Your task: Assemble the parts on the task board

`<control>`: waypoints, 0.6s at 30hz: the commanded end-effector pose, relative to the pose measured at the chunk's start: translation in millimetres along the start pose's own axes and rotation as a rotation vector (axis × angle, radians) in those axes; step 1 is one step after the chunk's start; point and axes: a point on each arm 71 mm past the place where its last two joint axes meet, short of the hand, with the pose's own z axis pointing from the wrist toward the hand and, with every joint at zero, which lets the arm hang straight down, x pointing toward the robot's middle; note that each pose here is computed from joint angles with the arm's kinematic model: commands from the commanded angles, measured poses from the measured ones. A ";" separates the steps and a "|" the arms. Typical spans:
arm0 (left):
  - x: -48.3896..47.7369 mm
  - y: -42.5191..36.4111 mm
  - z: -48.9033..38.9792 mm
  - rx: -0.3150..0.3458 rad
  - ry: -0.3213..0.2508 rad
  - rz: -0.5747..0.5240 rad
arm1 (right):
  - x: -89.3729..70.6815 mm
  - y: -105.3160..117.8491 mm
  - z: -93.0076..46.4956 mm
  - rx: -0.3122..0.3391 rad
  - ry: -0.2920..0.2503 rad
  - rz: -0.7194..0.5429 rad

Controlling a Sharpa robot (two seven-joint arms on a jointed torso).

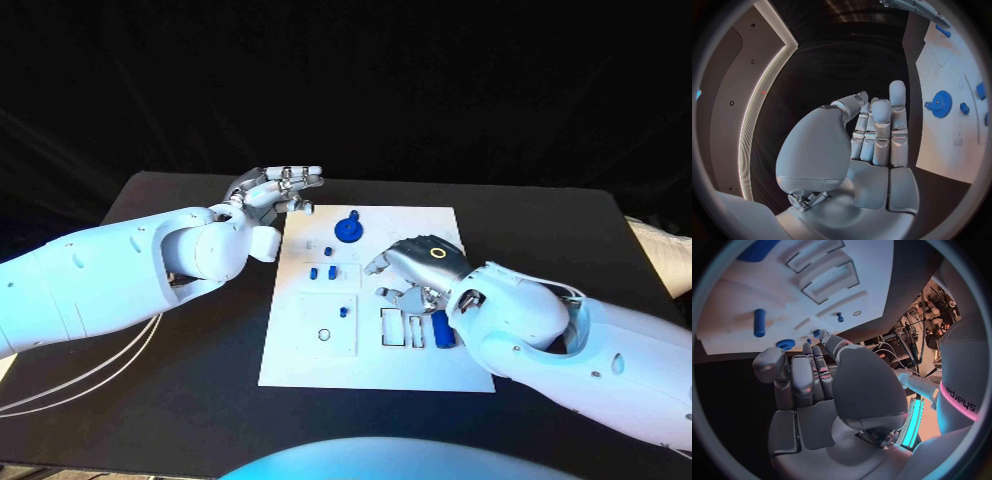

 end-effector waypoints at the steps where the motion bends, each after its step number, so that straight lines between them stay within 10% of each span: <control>1: 2.8 -0.4 -0.4 0.003 0.027 -0.002 | -8.5 -14.5 -2.9 0.055 -0.010 -0.001; 18: 3.6 0.5 -0.3 0.002 0.035 -0.001 | -7.2 -56.9 -6.9 0.156 0.140 -0.097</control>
